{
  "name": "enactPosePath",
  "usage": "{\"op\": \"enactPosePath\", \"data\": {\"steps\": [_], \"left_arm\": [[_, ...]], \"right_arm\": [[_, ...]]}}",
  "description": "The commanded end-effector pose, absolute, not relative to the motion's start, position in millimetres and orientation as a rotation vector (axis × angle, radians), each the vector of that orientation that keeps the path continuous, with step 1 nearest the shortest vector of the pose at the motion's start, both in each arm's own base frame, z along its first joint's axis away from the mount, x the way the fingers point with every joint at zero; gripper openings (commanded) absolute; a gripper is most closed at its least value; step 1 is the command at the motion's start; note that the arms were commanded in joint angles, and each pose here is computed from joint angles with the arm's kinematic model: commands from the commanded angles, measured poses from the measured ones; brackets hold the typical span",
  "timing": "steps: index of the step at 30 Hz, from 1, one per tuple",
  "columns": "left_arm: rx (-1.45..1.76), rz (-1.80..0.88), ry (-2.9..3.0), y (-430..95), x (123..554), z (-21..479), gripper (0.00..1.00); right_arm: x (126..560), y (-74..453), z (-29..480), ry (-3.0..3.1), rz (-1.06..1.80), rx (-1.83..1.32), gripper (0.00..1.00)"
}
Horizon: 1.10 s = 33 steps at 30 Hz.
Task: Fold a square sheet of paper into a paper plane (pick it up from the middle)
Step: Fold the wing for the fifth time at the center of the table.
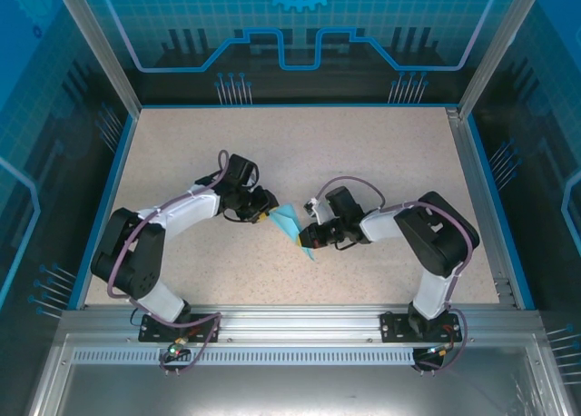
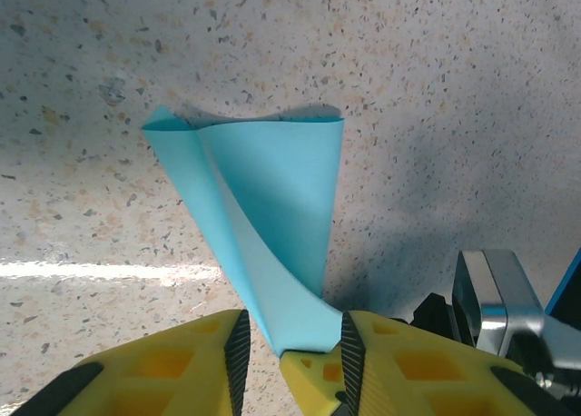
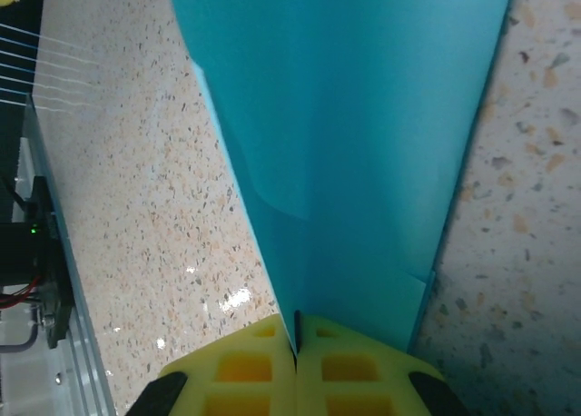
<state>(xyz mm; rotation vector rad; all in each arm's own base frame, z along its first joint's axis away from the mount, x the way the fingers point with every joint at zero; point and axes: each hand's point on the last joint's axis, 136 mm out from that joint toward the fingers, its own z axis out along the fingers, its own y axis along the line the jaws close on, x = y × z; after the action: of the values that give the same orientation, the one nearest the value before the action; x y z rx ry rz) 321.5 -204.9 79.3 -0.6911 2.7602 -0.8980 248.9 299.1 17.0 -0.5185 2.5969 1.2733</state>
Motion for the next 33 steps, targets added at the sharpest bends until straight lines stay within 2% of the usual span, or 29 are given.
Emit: {"op": "enactPosePath", "data": {"steps": [1, 11, 33], "left_arm": [[-0.605, -0.956, 2.752, -211.5, 316.0, 84.4, 0.35], [-0.518, -1.013, 2.741, -224.5, 311.3, 80.5, 0.33], [-0.447, -1.1, 2.715, -237.0, 296.2, 70.2, 0.33]], "right_arm": [[253.5, 304.1, 25.6, 2.592, 1.37, -0.482, 0.03], [258.0, 317.7, 33.1, 2.623, 1.521, -0.422, 0.04], [261.8, 315.1, 3.6, 2.856, 1.474, -0.241, 0.04]]}}
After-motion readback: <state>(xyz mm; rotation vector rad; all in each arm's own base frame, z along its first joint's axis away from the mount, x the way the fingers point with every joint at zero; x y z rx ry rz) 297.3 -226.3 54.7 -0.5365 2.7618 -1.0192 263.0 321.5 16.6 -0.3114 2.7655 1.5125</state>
